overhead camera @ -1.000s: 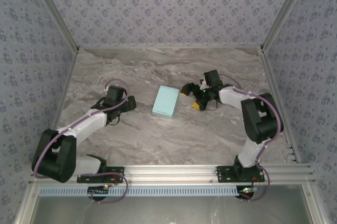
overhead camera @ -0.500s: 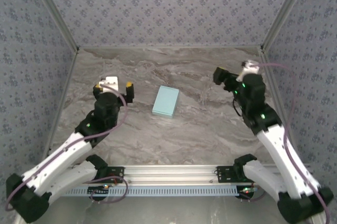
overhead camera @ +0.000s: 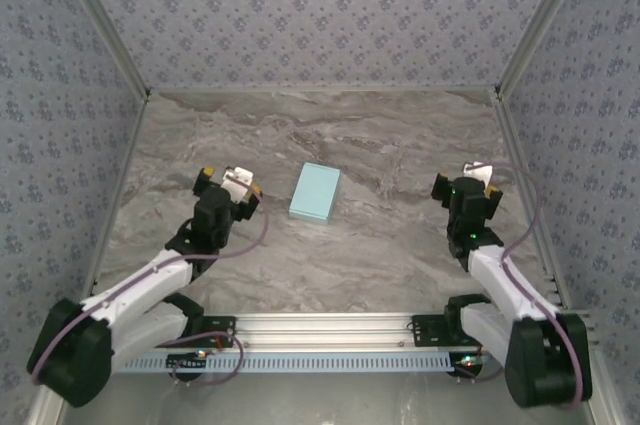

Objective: Fold the paper box

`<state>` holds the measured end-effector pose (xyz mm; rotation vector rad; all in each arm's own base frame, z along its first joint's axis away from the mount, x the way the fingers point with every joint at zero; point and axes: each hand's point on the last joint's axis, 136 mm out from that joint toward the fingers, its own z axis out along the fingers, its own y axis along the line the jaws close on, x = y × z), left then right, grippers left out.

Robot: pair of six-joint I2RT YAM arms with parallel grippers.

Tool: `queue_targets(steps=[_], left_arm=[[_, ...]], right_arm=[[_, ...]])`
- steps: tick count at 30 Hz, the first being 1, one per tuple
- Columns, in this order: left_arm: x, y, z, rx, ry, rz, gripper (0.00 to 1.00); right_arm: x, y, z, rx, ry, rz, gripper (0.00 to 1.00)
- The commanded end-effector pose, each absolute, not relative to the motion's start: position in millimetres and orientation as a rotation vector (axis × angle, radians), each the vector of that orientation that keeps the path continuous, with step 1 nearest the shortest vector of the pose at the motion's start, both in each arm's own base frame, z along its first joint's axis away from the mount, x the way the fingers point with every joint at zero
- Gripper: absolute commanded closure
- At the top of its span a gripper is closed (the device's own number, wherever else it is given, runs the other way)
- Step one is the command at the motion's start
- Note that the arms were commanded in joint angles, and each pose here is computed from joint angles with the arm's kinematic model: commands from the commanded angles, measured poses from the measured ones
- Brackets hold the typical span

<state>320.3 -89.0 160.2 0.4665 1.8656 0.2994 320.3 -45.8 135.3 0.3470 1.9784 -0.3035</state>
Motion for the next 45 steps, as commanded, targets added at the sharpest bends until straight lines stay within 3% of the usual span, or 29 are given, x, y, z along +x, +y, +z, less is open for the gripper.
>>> queue_targets(steps=[1,9,14,23,45], left_arm=[[345,-78,169,0.411,1.835,0.176,0.01],[360,-37,134,0.226,1.888,0.066,0.01],[374,-25,119,0.142,1.891,0.009,0.01],[396,2,89,0.006,1.967,-0.012,0.01],[397,8,89,-0.030,1.964,0.012,0.01]], right_arm=[[346,-48,145,0.313,1.864,-0.306,0.00],[379,-10,111,-0.001,1.925,-0.206,0.00],[374,2,105,-0.079,1.908,-0.056,0.00],[388,-11,81,-0.008,1.979,-0.076,0.00],[390,-15,80,0.014,1.992,-0.044,0.00]])
